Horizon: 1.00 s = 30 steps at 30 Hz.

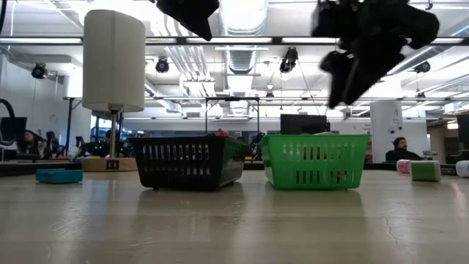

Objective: Pick & Place Office items
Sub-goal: Put the green charger adapter into the green basket

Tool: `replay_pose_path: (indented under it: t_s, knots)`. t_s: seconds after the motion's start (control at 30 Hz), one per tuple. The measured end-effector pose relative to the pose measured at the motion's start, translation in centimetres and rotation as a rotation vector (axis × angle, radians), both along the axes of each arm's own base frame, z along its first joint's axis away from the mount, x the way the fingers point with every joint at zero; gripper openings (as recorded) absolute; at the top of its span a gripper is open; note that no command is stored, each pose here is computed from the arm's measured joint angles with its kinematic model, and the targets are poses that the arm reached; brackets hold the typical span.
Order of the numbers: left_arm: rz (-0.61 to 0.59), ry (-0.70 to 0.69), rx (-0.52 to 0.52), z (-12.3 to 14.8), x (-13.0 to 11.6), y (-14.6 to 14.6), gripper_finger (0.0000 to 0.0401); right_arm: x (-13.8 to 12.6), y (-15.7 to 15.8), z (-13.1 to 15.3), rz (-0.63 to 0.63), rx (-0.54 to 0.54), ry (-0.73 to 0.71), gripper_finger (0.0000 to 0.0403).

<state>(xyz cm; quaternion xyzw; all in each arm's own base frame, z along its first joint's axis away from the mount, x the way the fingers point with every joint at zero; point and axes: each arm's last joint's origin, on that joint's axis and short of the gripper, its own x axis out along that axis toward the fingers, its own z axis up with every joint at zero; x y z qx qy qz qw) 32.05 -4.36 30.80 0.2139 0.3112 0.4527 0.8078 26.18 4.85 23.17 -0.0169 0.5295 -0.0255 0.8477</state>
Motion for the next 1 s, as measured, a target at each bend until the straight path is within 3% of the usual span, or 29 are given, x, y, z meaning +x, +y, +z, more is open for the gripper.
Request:
replay_pose_path:
  t_s: [0.23, 0.47, 0.63, 0.83, 1.0]
  knots:
    - [-0.002, 0.014, 0.005, 0.0, 0.0, 0.1, 0.0314, -4.3, -1.0, 2.8, -0.289, 0.044, 0.047, 0.0251]
    - [-0.017, 0.078, 0.03, -0.1, -0.2, 0.1, 0.0314, -5.1, -1.3, 3.2, -0.487, 0.098, 0.024, 0.0255]
    - [-0.019, 0.071, 0.018, -0.1, -0.1, 0.1, 0.0314, -4.5, -1.2, 2.5, -0.525, 0.075, 0.042, 0.0256]
    - [-0.073, 0.065, -0.121, -0.6, -0.2, -0.1, 0.0314, -3.9, -1.2, 1.8, -0.555, 0.045, 0.052, 0.0256]
    - [-0.058, 0.072, -0.136, -0.7, -0.4, 0.0, 0.0314, -3.9, -1.2, 1.7, -0.555, 0.047, 0.049, 0.0256]
